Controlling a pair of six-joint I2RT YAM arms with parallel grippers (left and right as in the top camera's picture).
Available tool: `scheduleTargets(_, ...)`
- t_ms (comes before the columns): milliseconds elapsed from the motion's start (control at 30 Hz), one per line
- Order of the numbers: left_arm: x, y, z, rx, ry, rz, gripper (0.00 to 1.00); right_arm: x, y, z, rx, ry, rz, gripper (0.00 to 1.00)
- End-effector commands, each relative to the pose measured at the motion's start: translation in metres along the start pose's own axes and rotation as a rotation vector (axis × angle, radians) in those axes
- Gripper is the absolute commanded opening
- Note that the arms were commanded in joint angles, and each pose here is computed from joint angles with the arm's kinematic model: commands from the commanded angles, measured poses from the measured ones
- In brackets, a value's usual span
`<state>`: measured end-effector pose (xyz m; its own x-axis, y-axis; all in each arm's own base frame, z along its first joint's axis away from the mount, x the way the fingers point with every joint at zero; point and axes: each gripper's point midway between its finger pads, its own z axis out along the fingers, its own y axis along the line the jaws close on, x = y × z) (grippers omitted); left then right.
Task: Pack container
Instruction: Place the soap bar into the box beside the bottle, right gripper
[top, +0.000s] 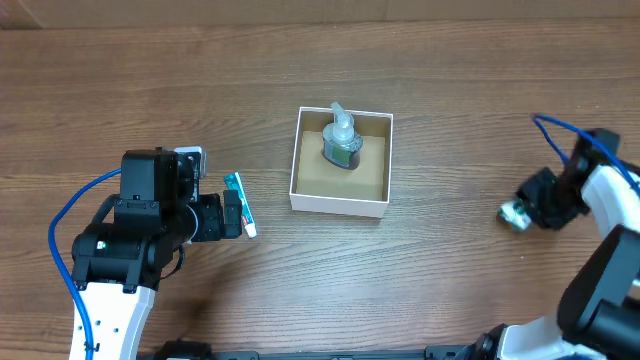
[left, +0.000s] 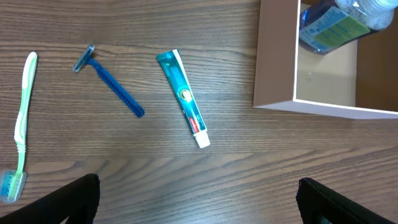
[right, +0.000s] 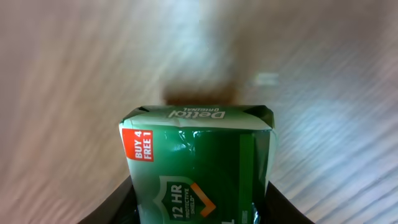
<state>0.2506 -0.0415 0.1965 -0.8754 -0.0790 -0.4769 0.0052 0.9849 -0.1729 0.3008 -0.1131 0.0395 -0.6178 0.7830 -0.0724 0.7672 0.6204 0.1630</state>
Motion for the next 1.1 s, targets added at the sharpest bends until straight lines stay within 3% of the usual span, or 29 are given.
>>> scheduleTargets(0, -0.008, -0.005, -0.01, 0.026, -0.038, -0.014, 1.0, -0.007, 0.071, -0.078, -0.141, -0.189, -0.294, 0.04)
scheduleTargets(67, -0.008, -0.005, -0.01, 0.025, -0.038, -0.014, 1.0, 0.011, 0.103, -0.107, -0.188, -0.239, -0.456, 0.04)
scheduleTargets(167, -0.008, -0.005, -0.01, 0.025, -0.039, -0.014, 1.0, 0.07, 0.162, -0.145, -0.326, -0.282, -0.804, 0.04)
scheduleTargets(333, -0.008, -0.005, -0.01, 0.025, -0.039, -0.014, 1.0, 0.157, 0.22, -0.15, -0.446, -0.274, -1.121, 0.04)
scheduleTargets(467, -0.008, -0.005, -0.01, 0.025, -0.038, -0.014, 1.0, 0.19, 0.25, -0.13, -0.476, -0.254, -1.206, 0.04)
scheduleTargets(633, -0.008, -0.005, -0.01, 0.026, -0.038, -0.014, 1.0, 0.195, 0.257, -0.078, -0.406, -0.158, -1.203, 0.05)
scheduleTargets(767, -0.008, -0.005, -0.01, 0.025, -0.038, -0.014, 1.0, 0.195, 0.259, -0.058, -0.38, -0.13, -1.204, 0.25)
scheduleTargets(833, -0.008, -0.005, -0.01, 0.026, -0.038, -0.014, 1.0, 0.194, 0.261, -0.058, -0.385, -0.135, -1.204, 0.43)
scheduleTargets(900, -0.008, -0.005, -0.01, 0.025, -0.038, -0.014, 1.0, 0.194, 0.262, -0.058, -0.389, -0.14, -1.203, 0.45)
scheduleTargets(933, -0.008, -0.005, -0.01, 0.026, -0.038, -0.014, 1.0, 0.194, 0.262, -0.058, -0.389, -0.14, -1.203, 0.5)
scheduleTargets(967, -0.008, -0.005, -0.01, 0.026, -0.038, -0.014, 1.0, 0.194, 0.262, -0.058, -0.39, -0.141, -1.203, 0.62)
scheduleTargets(1067, -0.008, -0.005, -0.01, 0.026, -0.038, -0.013, 1.0, 0.192, 0.266, -0.064, -0.401, -0.155, -1.203, 0.7)
